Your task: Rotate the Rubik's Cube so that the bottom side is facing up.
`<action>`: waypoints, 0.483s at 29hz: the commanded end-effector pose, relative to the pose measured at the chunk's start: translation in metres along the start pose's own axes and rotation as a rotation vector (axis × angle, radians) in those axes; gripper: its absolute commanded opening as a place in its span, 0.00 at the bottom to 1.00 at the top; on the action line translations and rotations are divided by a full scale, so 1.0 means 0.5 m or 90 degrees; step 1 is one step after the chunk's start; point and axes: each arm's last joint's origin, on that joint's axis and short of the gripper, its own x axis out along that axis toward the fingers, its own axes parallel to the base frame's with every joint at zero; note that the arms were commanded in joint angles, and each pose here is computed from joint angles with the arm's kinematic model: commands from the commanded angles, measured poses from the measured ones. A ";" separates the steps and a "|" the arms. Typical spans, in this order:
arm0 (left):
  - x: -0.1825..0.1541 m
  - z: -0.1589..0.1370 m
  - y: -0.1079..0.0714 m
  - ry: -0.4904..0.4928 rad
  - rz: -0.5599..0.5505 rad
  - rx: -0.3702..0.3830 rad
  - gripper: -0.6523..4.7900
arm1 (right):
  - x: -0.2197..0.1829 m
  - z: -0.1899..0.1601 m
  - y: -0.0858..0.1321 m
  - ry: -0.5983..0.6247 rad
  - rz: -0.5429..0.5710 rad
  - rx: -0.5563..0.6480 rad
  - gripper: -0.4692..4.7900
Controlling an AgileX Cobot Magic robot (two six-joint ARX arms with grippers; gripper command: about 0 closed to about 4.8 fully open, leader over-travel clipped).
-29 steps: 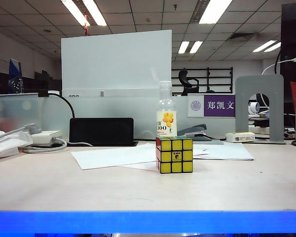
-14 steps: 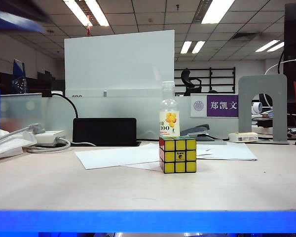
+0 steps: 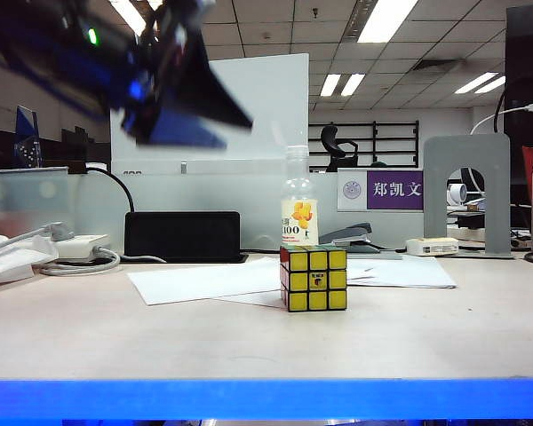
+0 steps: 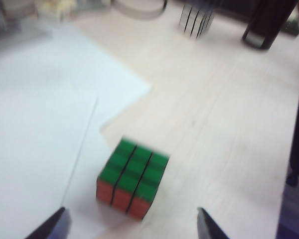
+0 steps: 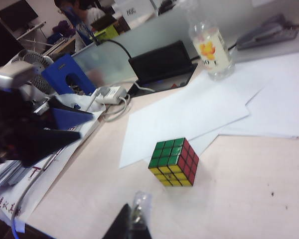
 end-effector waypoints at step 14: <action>0.176 0.024 0.049 0.157 -0.077 0.047 0.75 | 0.022 -0.050 -0.040 0.057 -0.038 0.019 0.08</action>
